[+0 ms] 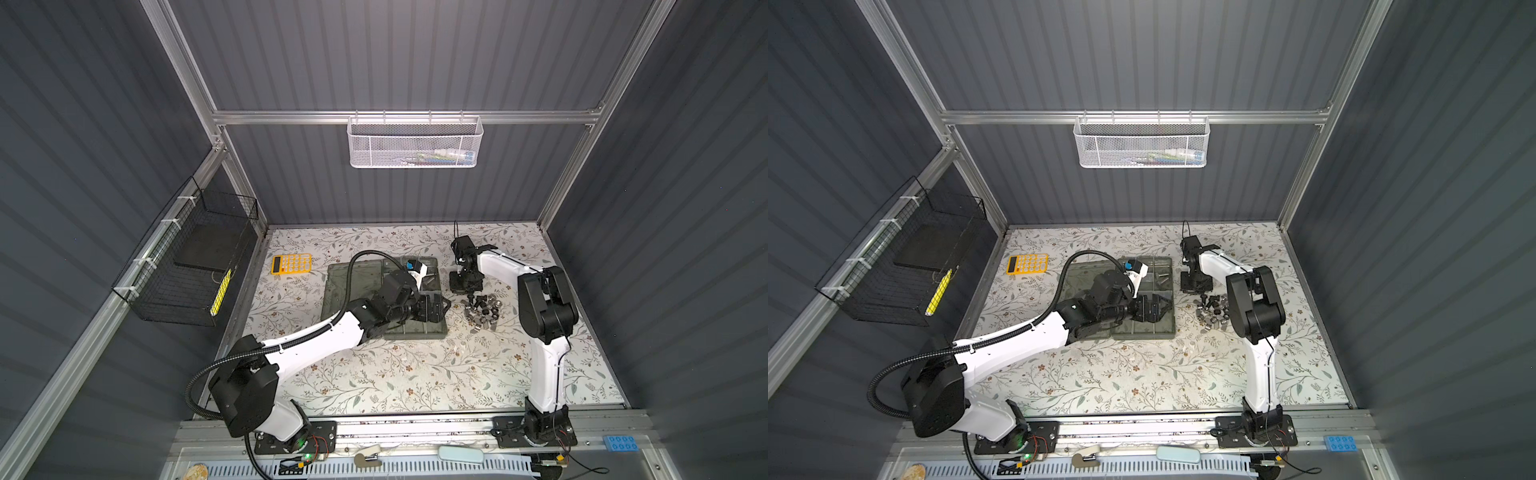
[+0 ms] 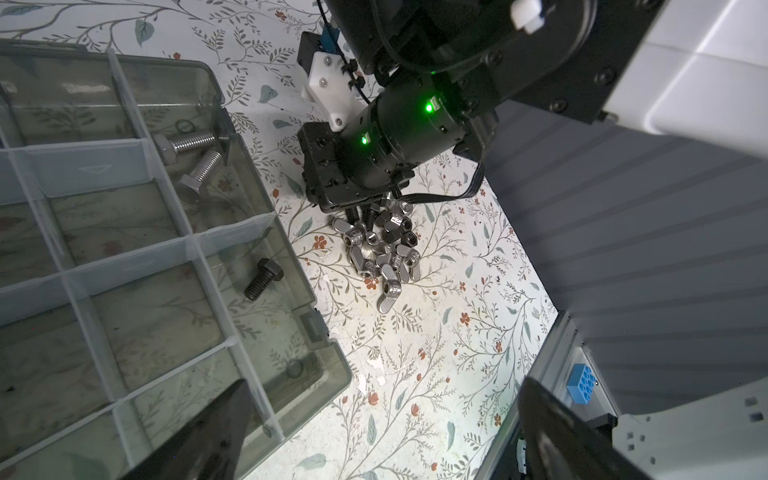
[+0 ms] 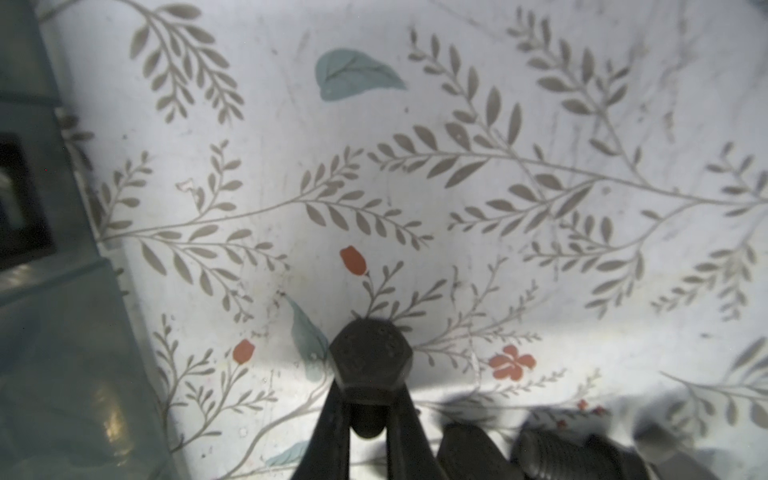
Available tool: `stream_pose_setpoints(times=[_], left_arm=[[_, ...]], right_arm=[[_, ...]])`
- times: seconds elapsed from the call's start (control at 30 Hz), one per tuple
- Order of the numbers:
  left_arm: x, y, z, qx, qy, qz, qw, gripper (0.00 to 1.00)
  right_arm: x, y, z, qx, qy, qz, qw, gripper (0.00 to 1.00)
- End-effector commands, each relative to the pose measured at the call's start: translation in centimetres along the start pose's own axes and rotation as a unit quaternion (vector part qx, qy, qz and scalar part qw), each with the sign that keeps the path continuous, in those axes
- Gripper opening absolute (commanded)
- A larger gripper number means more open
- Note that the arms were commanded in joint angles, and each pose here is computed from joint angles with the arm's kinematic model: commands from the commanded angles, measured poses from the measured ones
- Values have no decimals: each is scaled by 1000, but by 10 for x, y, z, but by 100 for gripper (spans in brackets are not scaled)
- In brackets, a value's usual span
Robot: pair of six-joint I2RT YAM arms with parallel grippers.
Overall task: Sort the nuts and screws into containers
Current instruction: 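Lift the black bolt out of the pile with the right gripper, then carry the black bolt over the organizer beside the first black bolt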
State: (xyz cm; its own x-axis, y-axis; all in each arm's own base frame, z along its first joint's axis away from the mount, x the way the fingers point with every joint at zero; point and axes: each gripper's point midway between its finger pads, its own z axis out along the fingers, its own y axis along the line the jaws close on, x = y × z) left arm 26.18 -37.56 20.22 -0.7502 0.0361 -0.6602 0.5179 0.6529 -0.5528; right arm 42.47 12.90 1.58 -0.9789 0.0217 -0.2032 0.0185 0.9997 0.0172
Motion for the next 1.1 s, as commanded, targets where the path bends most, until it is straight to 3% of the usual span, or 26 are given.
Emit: stream_pose_setpoints(times=[0.0, 0.3, 1.07], left_arm=[[-1, 1, -6, -5, -5, -1, 1000, 100], [-5, 0, -1, -8, -9, -1, 1000, 100], [-12, 0, 0, -11, -16, -7, 1000, 100]], right_arm=[[20, -7, 11, 19, 32, -8, 999, 9], [19, -2, 5, 0, 25, -4, 1000, 1], [24, 9, -35, -56, -5, 7, 998, 0]])
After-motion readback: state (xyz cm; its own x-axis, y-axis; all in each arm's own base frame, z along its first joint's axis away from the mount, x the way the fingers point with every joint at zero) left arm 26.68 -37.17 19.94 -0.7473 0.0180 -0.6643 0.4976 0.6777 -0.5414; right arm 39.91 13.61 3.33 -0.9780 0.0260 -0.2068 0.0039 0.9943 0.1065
